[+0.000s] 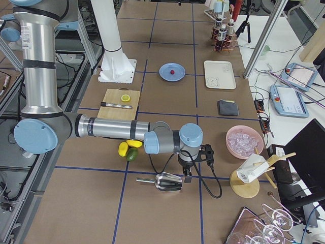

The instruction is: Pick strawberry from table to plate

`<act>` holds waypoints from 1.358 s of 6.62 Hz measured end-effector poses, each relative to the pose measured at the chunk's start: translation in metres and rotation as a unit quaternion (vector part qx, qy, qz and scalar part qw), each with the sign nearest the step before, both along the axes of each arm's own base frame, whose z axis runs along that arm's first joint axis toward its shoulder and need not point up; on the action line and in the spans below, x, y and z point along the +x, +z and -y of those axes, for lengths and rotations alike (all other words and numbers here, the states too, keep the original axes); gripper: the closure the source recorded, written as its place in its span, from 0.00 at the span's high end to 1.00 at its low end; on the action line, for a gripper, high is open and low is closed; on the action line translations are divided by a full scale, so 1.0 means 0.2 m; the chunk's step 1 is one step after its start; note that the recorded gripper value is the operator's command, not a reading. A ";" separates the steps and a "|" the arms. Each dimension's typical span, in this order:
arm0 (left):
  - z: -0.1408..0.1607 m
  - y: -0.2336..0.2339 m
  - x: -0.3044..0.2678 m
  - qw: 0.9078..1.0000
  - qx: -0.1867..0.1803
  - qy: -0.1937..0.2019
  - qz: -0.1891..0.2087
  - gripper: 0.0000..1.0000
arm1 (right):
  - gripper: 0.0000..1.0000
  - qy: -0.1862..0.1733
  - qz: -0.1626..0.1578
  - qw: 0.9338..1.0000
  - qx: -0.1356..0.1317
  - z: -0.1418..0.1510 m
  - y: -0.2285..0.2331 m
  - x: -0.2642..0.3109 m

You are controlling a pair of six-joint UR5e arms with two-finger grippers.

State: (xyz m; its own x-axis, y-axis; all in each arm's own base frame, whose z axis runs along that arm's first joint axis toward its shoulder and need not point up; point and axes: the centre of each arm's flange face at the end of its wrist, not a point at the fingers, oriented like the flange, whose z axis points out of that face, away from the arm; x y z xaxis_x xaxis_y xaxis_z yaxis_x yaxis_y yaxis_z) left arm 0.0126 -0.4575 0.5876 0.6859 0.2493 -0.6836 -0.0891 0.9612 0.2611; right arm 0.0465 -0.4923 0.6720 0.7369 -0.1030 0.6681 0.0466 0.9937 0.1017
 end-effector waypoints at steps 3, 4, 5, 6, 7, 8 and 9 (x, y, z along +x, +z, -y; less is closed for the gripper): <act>0.04 0.05 -0.21 0.998 -0.058 0.024 0.023 1.00 | 1.00 -0.043 0.004 0.999 0.022 -0.02 0.02 0.02; 0.01 0.08 -0.25 0.997 -0.065 0.028 0.024 1.00 | 1.00 -0.045 0.008 0.999 0.015 -0.03 0.00 0.02; -0.02 0.11 -0.26 0.997 -0.067 0.032 0.023 1.00 | 1.00 -0.044 0.011 0.999 0.015 -0.04 -0.03 0.03; -0.02 0.14 -0.26 0.997 -0.068 0.035 0.021 1.00 | 1.00 -0.043 0.014 0.999 0.020 -0.06 -0.07 0.04; -0.01 0.18 -0.26 0.997 -0.072 0.036 0.019 1.00 | 1.00 -0.042 0.015 0.999 0.028 -0.09 -0.12 0.04; 0.01 0.21 -0.26 0.996 -0.078 0.037 0.018 1.00 | 1.00 -0.042 0.015 0.998 0.034 -0.10 -0.16 0.04; 0.05 0.22 -0.26 0.995 -0.085 0.038 0.018 1.00 | 1.00 -0.042 0.014 0.998 0.035 -0.11 -0.21 0.05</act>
